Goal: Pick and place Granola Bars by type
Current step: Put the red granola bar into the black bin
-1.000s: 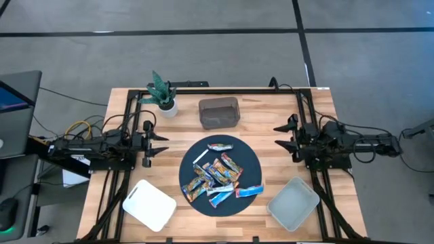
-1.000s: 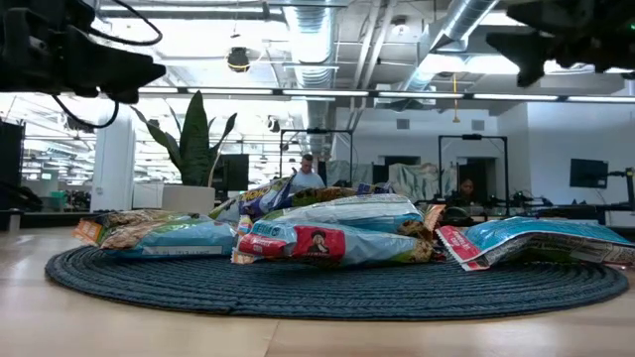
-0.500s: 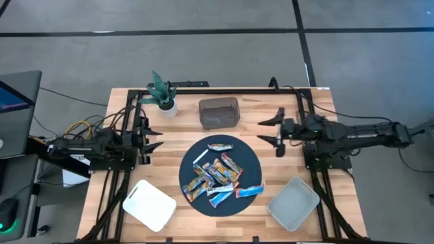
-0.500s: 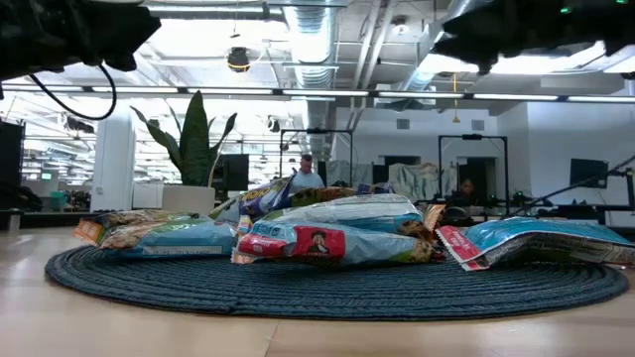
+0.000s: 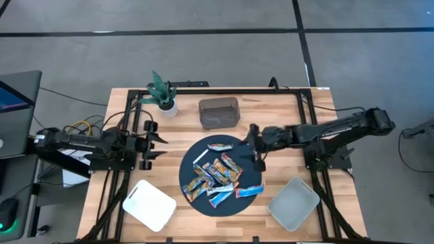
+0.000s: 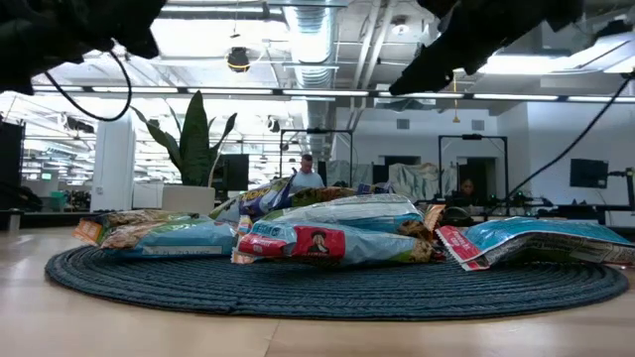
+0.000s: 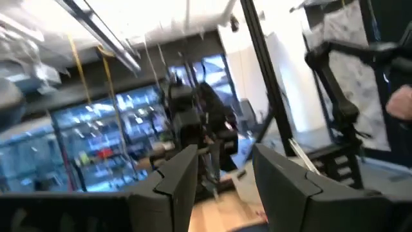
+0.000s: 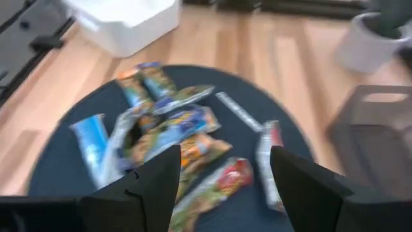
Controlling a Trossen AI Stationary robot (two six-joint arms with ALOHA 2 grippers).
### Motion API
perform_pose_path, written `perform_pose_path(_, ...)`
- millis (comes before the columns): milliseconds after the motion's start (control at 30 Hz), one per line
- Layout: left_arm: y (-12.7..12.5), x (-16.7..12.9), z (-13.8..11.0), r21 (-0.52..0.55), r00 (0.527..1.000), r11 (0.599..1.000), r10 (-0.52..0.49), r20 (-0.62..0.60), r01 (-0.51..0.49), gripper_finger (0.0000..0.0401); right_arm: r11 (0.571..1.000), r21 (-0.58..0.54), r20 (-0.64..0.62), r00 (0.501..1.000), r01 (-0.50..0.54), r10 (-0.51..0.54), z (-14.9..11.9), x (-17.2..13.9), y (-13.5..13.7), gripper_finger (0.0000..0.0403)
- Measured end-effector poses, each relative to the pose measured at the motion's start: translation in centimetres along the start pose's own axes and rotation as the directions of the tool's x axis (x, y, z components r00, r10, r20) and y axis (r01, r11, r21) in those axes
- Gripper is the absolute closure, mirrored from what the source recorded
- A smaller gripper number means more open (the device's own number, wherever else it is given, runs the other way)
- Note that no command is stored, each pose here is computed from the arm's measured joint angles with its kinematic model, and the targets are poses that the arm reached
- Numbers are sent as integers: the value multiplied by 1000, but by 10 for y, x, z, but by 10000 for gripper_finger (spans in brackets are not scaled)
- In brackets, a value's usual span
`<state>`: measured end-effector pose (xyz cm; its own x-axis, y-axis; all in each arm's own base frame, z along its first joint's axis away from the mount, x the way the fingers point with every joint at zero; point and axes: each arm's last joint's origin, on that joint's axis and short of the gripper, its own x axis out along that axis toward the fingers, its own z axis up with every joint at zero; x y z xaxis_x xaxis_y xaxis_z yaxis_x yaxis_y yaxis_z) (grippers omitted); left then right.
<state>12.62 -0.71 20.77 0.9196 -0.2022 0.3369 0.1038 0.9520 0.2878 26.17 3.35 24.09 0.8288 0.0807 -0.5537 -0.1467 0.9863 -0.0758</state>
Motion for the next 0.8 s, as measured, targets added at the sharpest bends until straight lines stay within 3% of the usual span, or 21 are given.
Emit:
perform_pose_path(333, 3, 65, -13, 1, 966, 994, -107, -236, 110, 256, 994, 87, -210, 975, -59, 76, 3, 13, 45, 168)
perform_pose_path(467, 4, 76, -19, 3, 950, 994, -105, -293, 111, 256, 988, 140, -292, 951, -64, 103, -9, 20, 68, 168)
perform_pose_path(600, 5, 77, -22, 11, 931, 998, -60, -360, 69, 256, 992, 113, -340, 937, -51, 87, -20, 27, 91, 168)
perform_pose_path(800, 5, 75, -23, 16, 920, 999, -39, -389, 50, 256, 992, 130, -398, 916, 1, 51, -35, 41, 107, 168)
